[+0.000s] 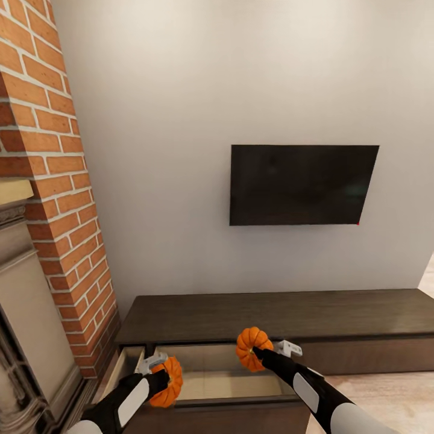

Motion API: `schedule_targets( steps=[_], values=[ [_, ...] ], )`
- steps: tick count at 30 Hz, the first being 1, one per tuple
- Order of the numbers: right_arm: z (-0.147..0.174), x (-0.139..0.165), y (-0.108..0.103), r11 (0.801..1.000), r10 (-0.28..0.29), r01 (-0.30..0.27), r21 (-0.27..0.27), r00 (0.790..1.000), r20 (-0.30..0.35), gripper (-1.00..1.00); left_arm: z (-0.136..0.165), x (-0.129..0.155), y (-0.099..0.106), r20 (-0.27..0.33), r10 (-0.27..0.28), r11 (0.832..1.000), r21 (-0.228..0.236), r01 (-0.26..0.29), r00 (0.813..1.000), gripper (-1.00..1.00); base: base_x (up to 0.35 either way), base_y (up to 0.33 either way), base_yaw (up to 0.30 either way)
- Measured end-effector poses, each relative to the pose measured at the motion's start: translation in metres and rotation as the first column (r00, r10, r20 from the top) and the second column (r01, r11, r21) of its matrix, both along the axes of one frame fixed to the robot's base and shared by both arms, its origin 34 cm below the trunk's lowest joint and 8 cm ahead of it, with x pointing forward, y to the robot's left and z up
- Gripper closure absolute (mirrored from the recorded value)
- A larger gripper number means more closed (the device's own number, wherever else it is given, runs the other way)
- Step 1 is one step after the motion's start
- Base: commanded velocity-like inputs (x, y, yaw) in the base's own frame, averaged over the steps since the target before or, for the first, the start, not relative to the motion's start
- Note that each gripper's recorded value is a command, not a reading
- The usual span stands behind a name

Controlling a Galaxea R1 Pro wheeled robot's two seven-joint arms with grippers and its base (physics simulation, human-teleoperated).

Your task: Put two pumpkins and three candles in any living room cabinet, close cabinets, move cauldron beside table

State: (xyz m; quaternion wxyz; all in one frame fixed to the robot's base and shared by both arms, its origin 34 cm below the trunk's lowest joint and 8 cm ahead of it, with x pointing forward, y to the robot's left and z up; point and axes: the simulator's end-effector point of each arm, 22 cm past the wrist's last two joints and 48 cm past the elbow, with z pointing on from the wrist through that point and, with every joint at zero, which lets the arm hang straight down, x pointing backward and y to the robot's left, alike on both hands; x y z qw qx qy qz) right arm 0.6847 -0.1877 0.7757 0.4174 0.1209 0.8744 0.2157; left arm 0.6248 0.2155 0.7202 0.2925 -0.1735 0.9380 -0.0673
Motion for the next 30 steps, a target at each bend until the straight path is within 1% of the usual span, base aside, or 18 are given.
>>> schedule_targets(
  steps=[2, 3, 5, 7, 10, 11, 13, 14, 16, 18, 19, 21, 25, 30],
  values=[
    [-0.001, 0.0, 0.0, 1.0, 0.0, 0.0, -0.001, 1.0, -0.005, 1.0, 0.013, 0.014, -0.011, 0.027, -0.006, 1.0, -0.013, 0.007, 1.0, 1.0, 0.0, 0.0, 0.0],
    [-0.001, -0.001, 0.0, 1.0, -0.001, 0.0, -0.001, 1.0, -0.006, 1.0, 0.016, 0.016, -0.014, 0.032, -0.011, 1.0, -0.014, 0.011, 0.999, 1.0, 0.0, 0.0, 0.0],
    [-0.001, -0.001, 0.0, 1.0, 0.002, -0.002, -0.003, 1.0, -0.007, 1.0, 0.019, 0.019, -0.019, 0.036, -0.014, 1.0, -0.019, 0.015, 0.999, 1.0, 0.0, 0.0, 0.0],
    [-0.002, -0.002, 0.003, 1.0, 0.016, -0.016, -0.014, 1.0, -0.009, 1.0, 0.021, 0.021, -0.023, 0.041, -0.017, 1.0, -0.024, 0.018, 0.999, 1.0, 0.0, 0.0, 0.0],
    [-0.007, -0.006, 0.007, 0.999, 0.037, -0.038, -0.022, 0.999, -0.031, 1.0, 0.022, 0.022, -0.024, 0.044, -0.019, 1.0, -0.024, 0.02, 0.999, 1.0, 0.0, 0.0, 0.0],
    [-0.013, -0.013, 0.012, 0.998, 0.058, -0.06, -0.016, 0.996, -0.074, 1.0, 0.023, 0.022, -0.023, 0.046, -0.019, 1.0, -0.021, 0.02, 0.999, 1.0, 0.0, 0.0, 0.0],
    [-0.022, -0.023, 0.016, 0.997, 0.078, -0.08, -0.006, 0.985, -0.152, 1.0, 0.023, 0.023, -0.02, 0.048, -0.017, 1.0, -0.019, 0.018, 0.999, 1.0, 0.0, 0.0, 0.0],
    [-0.028, -0.03, 0.017, 0.996, 0.085, -0.088, -0.005, 0.977, -0.196, 1.0, 0.024, 0.024, -0.02, 0.05, -0.016, 1.0, -0.018, 0.017, 0.999, 1.0, 0.0, 0.0, 0.0],
    [-0.029, -0.032, 0.016, 0.996, 0.084, -0.086, -0.002, 0.971, -0.225, 1.0, 0.026, 0.026, -0.018, 0.057, -0.013, 1.0, -0.016, 0.014, 0.998, 1.0, 0.0, 0.0, 0.0],
    [-0.029, -0.032, 0.016, 0.996, 0.085, -0.087, -0.002, 0.968, -0.236, 1.0, 0.03, 0.03, -0.015, 0.081, -0.003, 1.0, -0.011, 0.004, 0.997, 1.0, 0.0, 0.0, 0.0],
    [-0.028, -0.032, 0.016, 0.996, 0.087, -0.09, -0.004, 0.967, -0.239, 1.0, 0.033, 0.035, -0.012, 0.105, 0.008, 1.0, -0.007, -0.008, 0.994, 1.0, 0.0, 0.0, 0.0],
    [-0.029, -0.032, 0.015, 0.996, 0.083, -0.088, -0.01, 0.966, -0.245, 1.0, 0.036, 0.038, -0.011, 0.125, 0.02, 1.0, -0.01, -0.019, 0.992, 1.0, 0.0, 0.0, 0.0],
    [-0.029, -0.032, 0.015, 0.997, 0.076, -0.079, -0.004, 0.966, -0.249, 1.0, 0.038, 0.04, -0.011, 0.14, 0.026, 1.0, -0.011, -0.025, 0.99, 1.0, 0.023, 0.0, 0.0],
    [-0.029, -0.031, 0.013, 0.997, 0.074, -0.079, -0.013, 0.966, -0.247, 1.0, 0.039, 0.041, -0.014, 0.147, 0.02, 1.0, -0.018, -0.018, 0.989, 1.0, 0.138, 0.0, 0.0]
  ],
)
